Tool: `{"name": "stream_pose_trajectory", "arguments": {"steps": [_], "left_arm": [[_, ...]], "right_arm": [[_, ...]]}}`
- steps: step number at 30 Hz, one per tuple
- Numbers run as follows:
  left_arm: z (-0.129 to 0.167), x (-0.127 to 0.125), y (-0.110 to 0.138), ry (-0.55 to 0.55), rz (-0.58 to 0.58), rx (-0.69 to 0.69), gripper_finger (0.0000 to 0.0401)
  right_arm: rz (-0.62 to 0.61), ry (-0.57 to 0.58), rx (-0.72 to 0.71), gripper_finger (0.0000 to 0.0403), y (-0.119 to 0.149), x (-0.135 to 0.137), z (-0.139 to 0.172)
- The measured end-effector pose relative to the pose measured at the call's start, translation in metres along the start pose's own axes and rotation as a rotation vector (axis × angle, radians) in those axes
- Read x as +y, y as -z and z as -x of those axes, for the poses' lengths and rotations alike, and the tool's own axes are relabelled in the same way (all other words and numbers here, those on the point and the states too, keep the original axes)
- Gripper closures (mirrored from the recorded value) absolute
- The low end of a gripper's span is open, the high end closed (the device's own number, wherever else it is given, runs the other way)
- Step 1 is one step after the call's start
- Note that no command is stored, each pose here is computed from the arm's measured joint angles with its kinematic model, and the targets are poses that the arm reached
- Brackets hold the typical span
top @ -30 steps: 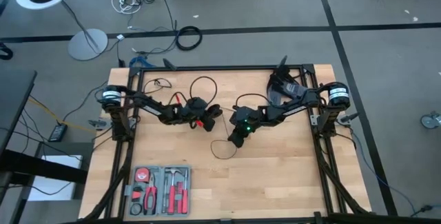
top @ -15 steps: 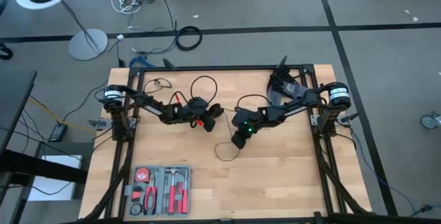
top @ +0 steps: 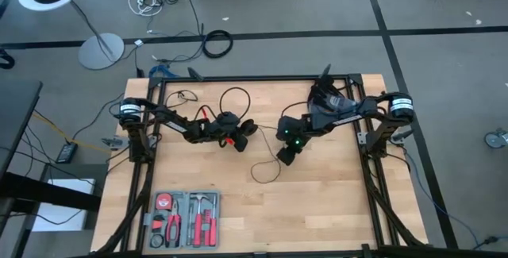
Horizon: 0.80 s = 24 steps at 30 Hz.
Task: Coil cords
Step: Coil the black wire onto the black spool
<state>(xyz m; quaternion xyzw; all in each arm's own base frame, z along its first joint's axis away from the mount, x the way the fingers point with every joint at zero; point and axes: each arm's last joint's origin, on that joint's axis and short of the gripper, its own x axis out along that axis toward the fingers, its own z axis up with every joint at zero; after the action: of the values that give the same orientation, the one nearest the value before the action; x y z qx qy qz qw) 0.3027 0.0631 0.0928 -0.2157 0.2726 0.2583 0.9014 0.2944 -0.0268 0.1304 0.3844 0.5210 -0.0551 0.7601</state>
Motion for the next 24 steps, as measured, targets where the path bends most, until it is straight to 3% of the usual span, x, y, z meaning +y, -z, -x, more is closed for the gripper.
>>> {"name": "stream_pose_trajectory", "arguments": {"steps": [9,14,16,18,21,24], "left_arm": [[0.000,0.000,0.000,0.001,0.002,0.001,0.0401],[0.000,0.000,0.000,0.003,0.004,0.003,0.0401],[0.000,0.000,0.000,0.004,0.004,0.001,0.0401],[0.000,0.000,0.000,0.010,0.006,-0.003,0.0401],[0.000,-0.001,-0.001,0.016,0.009,-0.017,0.0401],[0.000,-0.001,-0.001,0.019,0.014,-0.019,0.0401]], "right_arm": [[0.046,0.317,-0.041,0.0275,0.021,0.006,0.000],[0.136,0.576,-0.307,0.0295,0.027,0.016,0.008],[0.193,0.579,-0.494,0.0306,0.019,0.030,0.013],[0.253,0.528,-0.590,0.0316,0.010,0.040,0.012],[0.340,0.437,-0.548,0.0333,0.001,0.037,-0.009],[0.288,0.451,-0.516,0.0359,-0.002,0.024,-0.026]]}}
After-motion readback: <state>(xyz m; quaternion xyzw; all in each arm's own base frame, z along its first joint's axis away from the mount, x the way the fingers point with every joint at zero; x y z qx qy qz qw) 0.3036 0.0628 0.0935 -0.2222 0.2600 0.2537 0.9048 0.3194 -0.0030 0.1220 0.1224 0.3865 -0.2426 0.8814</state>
